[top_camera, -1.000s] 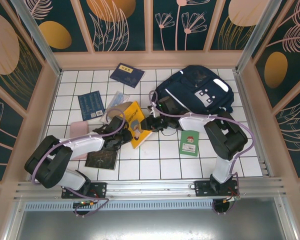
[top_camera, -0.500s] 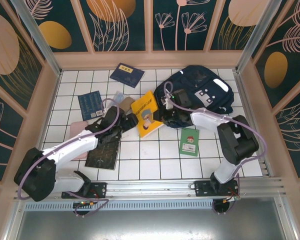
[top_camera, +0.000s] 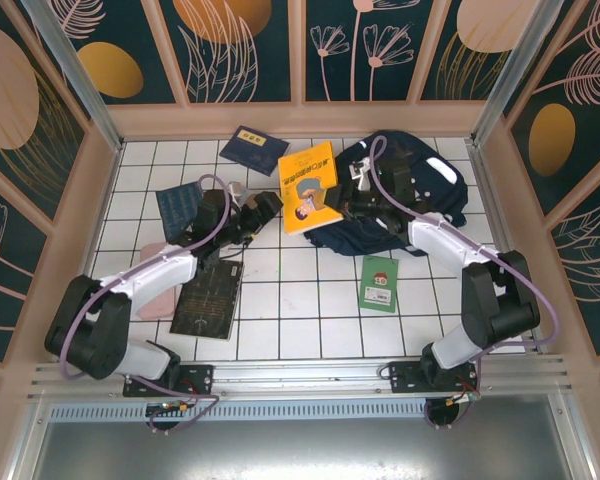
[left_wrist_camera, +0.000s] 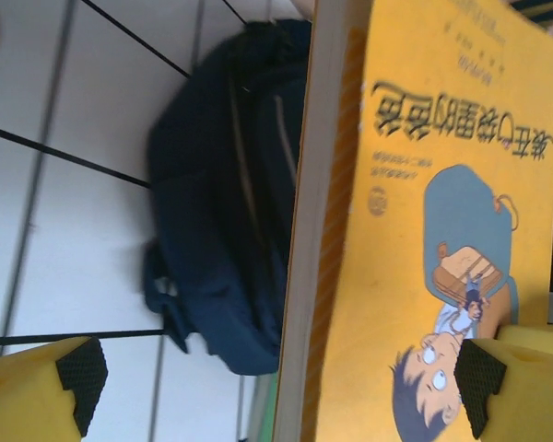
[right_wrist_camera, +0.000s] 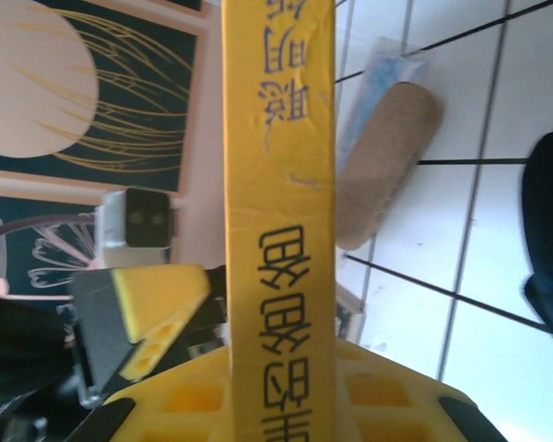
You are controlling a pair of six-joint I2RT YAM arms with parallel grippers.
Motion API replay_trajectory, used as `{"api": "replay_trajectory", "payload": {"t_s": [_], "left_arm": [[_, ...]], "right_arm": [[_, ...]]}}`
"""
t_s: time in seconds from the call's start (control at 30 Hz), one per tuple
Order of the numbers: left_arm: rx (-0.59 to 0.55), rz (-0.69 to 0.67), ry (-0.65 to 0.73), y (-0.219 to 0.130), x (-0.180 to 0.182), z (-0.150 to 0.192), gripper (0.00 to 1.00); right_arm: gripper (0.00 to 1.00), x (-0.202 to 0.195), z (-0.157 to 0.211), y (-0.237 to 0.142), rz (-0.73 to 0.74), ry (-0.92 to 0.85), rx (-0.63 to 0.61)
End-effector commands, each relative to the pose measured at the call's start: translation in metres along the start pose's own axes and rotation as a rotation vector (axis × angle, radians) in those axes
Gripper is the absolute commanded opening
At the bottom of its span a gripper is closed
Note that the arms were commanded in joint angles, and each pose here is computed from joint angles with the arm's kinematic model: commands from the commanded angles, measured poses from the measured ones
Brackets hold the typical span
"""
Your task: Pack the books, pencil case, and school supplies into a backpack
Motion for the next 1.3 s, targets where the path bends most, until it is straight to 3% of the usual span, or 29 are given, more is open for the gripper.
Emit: {"api": "replay_trajectory", "payload": {"t_s": [0.0,0.2,0.47,0.7,0.9,0.97,1.07,1.17,1.27], "left_arm": [[0.011,0.189,0.011,0.002,-0.042,-0.013,0.98],[0.007,0.264,-0.004,0.007,-0.054,-0.021,0.97],[-0.059,0.448,-0.016,-0.011,-0.079,-0.04,0.81],[-0.061,0.542,-0.015,-0.019,-0.094,-0.043,0.52],[-0.093,0.545,-0.011,-0.028,-0.095,-0.049,0.06],[-0.103,0.538,-0.011,-0.031,-0.094,-0.05,0.0],[-0.109,0.534,-0.002,-0.036,-0.094,-0.051,0.0],[-0.118,0.505,0.011,-0.04,-0.091,-0.054,0.0],[-0.128,0.453,0.032,-0.043,-0.085,-0.056,0.0]], "right_arm": [[0.0,0.067,-0.007,-0.022,-0.207,-0.137,-0.023],[0.0,0.077,-0.002,-0.027,-0.307,-0.12,-0.002],[0.0,0.082,0.003,-0.031,-0.364,-0.112,0.02],[0.0,0.081,0.005,-0.031,-0.38,-0.108,0.03],[0.0,0.072,0.004,-0.031,-0.353,-0.102,0.023],[0.0,0.064,0.003,-0.03,-0.312,-0.114,0.009],[0.13,0.05,0.001,-0.026,-0.217,-0.142,-0.015],[0.42,0.023,-0.009,-0.026,-0.027,-0.176,-0.102],[0.51,-0.006,-0.021,-0.034,0.179,-0.244,-0.212]]}}
Point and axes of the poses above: each hand's point on the last joint's axis, 136 mm out from that joint toward the fingers, its own y axis out along the fingers, its own x axis along the line the jaws close on, z = x × y, the point moved 3 cm from there along -y, back along the fingers, and after that the axes turned 8 degrees about y, right-handed, at the moved point
